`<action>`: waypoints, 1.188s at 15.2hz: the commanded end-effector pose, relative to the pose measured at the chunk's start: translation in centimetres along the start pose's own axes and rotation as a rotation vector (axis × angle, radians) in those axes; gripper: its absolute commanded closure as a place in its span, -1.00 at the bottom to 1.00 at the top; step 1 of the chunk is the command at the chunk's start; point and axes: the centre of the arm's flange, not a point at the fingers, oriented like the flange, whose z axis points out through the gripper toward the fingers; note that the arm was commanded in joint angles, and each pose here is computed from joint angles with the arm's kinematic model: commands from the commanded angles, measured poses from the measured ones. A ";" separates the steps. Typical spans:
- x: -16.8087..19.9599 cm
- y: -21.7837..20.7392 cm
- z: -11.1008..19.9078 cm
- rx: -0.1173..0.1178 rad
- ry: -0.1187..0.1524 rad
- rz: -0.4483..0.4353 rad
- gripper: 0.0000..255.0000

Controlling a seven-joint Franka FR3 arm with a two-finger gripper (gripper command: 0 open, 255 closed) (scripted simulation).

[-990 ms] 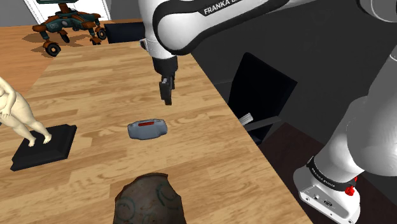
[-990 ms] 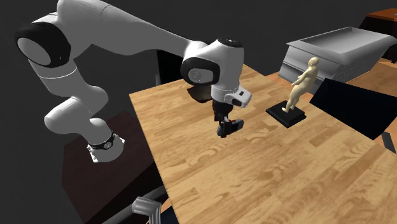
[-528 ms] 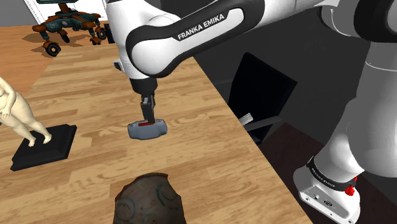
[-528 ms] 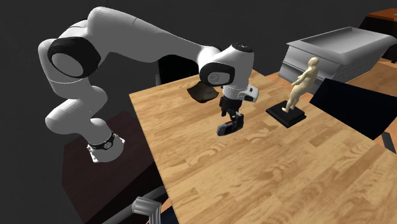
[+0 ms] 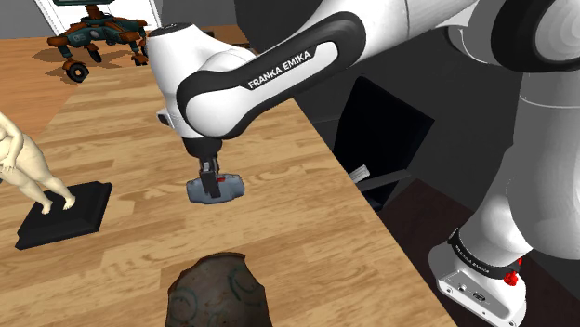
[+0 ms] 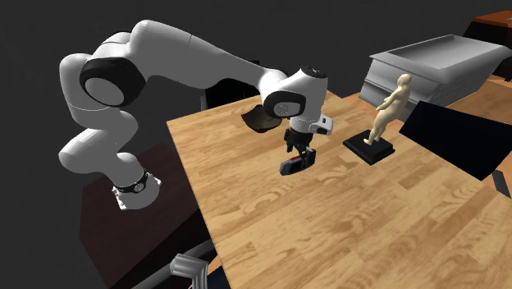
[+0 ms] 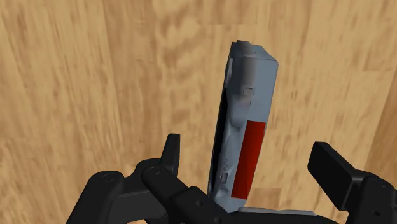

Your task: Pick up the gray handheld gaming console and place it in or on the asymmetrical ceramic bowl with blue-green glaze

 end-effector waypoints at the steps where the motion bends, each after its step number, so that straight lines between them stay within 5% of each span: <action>1: 0.0 0.1 1.4 0.000 0.000 0.000 -1.00; 9: 0.0 0.1 1.4 0.000 0.000 0.000 -1.00; 10: 0.0 0.1 1.4 0.000 0.000 0.000 1.00; 18: 0.0 0.1 1.3 0.000 0.000 0.000 1.00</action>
